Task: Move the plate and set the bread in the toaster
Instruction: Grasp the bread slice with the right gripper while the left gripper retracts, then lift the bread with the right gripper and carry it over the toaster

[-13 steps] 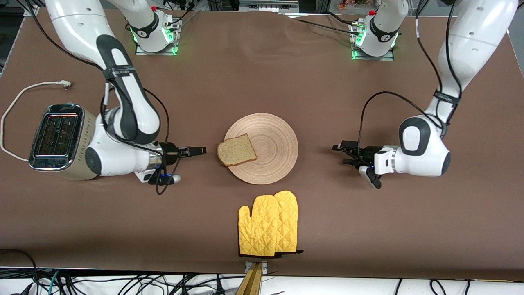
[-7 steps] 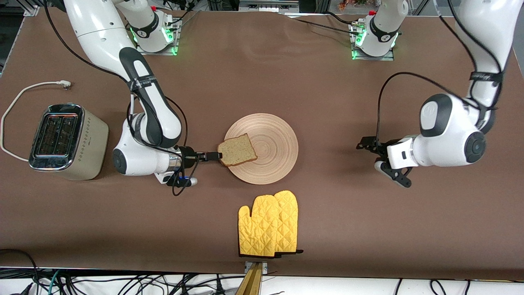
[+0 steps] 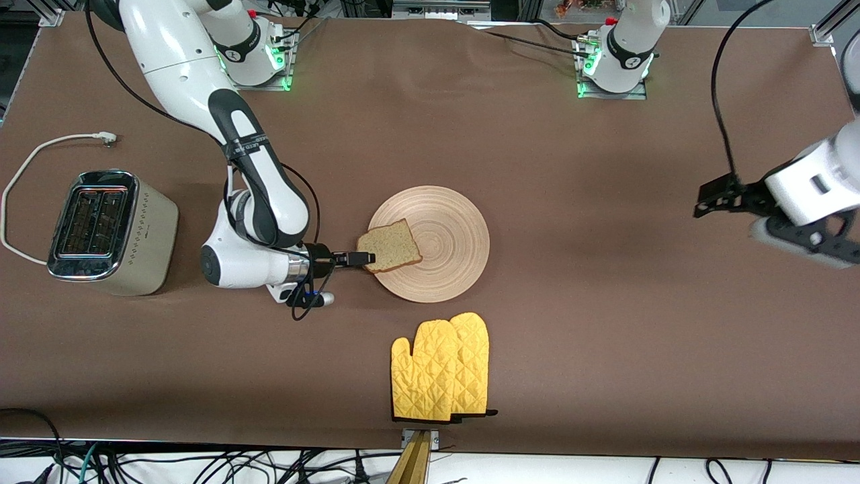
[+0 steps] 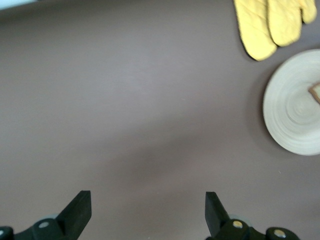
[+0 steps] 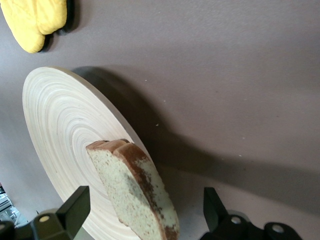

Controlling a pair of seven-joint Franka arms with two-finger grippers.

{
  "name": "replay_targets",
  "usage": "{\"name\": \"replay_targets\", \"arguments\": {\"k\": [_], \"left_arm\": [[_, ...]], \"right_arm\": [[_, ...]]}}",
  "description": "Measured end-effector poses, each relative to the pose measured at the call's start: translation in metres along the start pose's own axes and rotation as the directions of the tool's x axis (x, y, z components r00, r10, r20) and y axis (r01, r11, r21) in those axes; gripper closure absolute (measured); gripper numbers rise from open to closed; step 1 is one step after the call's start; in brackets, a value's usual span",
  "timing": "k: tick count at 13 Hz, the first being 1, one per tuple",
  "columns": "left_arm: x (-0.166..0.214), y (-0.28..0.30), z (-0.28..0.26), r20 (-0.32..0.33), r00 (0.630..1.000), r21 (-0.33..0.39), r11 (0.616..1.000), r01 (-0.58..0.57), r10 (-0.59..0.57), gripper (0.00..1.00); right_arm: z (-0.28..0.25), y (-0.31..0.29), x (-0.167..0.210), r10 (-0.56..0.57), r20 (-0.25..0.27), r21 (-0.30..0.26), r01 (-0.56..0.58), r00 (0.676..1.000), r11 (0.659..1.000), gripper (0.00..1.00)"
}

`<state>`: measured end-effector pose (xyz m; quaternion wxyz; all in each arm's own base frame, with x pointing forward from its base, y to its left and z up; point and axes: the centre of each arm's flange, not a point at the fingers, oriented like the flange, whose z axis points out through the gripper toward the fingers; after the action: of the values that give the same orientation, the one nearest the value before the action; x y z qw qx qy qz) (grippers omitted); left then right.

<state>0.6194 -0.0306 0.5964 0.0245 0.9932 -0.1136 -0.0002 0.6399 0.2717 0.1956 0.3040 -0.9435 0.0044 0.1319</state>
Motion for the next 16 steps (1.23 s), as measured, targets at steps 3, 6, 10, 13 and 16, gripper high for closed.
{"name": "replay_targets", "arguments": {"k": [3, 6, 10, 13, 16], "left_arm": [[-0.036, -0.018, -0.011, -0.12, 0.988, 0.06, 0.992, 0.108, -0.1, 0.0], [-0.059, -0.019, 0.004, -0.088, 0.987, 0.059, 0.988, 0.14, -0.135, 0.0], [-0.061, -0.024, 0.005, -0.085, 0.986, 0.058, 0.987, 0.151, -0.146, 0.0], [-0.063, -0.026, 0.008, -0.065, 0.986, 0.056, 0.986, 0.157, -0.153, 0.0], [-0.064, -0.025, 0.008, -0.062, 0.986, 0.055, 0.986, 0.159, -0.155, 0.0]], "right_arm": [[0.007, -0.008, -0.002, -0.003, 0.0, 0.011, 0.003, 1.0, 1.0, 0.2], [0.008, -0.009, -0.003, -0.002, 0.002, 0.014, 0.002, 1.0, 1.0, 0.6], [0.013, -0.015, -0.005, -0.012, 0.009, 0.014, 0.012, 1.0, 1.0, 0.93], [0.013, -0.021, -0.005, -0.025, 0.005, 0.016, 0.025, 1.0, 1.0, 0.93], [-0.002, -0.04, -0.002, -0.073, -0.018, 0.009, 0.073, 0.997, 0.997, 0.95]]}}
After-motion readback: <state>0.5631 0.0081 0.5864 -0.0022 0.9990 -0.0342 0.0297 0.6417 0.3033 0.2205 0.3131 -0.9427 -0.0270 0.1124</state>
